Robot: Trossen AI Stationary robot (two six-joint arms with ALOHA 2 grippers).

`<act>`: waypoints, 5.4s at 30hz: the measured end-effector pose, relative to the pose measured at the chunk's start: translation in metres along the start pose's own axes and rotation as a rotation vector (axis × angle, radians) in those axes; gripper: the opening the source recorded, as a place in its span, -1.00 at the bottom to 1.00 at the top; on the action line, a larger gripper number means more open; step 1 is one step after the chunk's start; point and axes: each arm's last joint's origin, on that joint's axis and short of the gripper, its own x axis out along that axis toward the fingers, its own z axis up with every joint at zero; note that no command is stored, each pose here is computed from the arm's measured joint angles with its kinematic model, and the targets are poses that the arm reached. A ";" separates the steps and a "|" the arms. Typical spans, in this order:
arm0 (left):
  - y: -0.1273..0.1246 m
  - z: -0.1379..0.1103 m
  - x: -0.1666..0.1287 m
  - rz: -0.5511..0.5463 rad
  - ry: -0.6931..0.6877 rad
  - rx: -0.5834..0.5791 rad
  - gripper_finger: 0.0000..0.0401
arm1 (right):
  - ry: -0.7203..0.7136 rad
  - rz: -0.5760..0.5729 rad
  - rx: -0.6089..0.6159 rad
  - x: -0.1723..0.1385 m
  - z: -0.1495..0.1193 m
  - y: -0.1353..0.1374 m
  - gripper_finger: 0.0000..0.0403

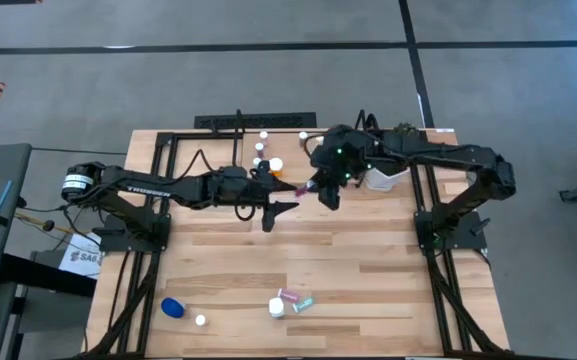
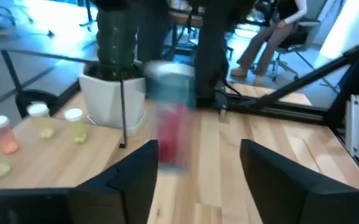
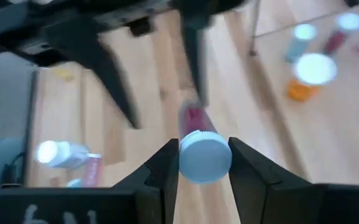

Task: Pick and place medicine bottles onto shelf by color
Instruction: Put the blue pill bottle on the shelf, then put the yellow pill bottle on the shelf

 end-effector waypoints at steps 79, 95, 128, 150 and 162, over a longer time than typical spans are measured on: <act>0.004 -0.029 -0.005 0.114 0.290 -0.083 0.14 | 0.614 -0.459 0.128 0.094 -0.016 -0.181 -0.32; 0.004 -0.029 -0.005 0.114 0.291 -0.084 0.14 | 0.649 -0.423 0.025 0.101 -0.026 -0.183 -0.32; 0.004 -0.032 -0.006 0.130 0.322 -0.092 0.14 | 0.584 -0.474 0.048 0.059 0.017 -0.169 0.13; -0.016 -0.064 -0.076 0.221 0.945 -0.244 0.14 | 0.459 -0.431 0.039 -0.012 0.026 -0.056 0.02; 0.021 -0.071 -0.100 0.545 1.151 -0.098 0.14 | 0.406 -0.348 -0.023 -0.022 -0.013 0.011 -0.02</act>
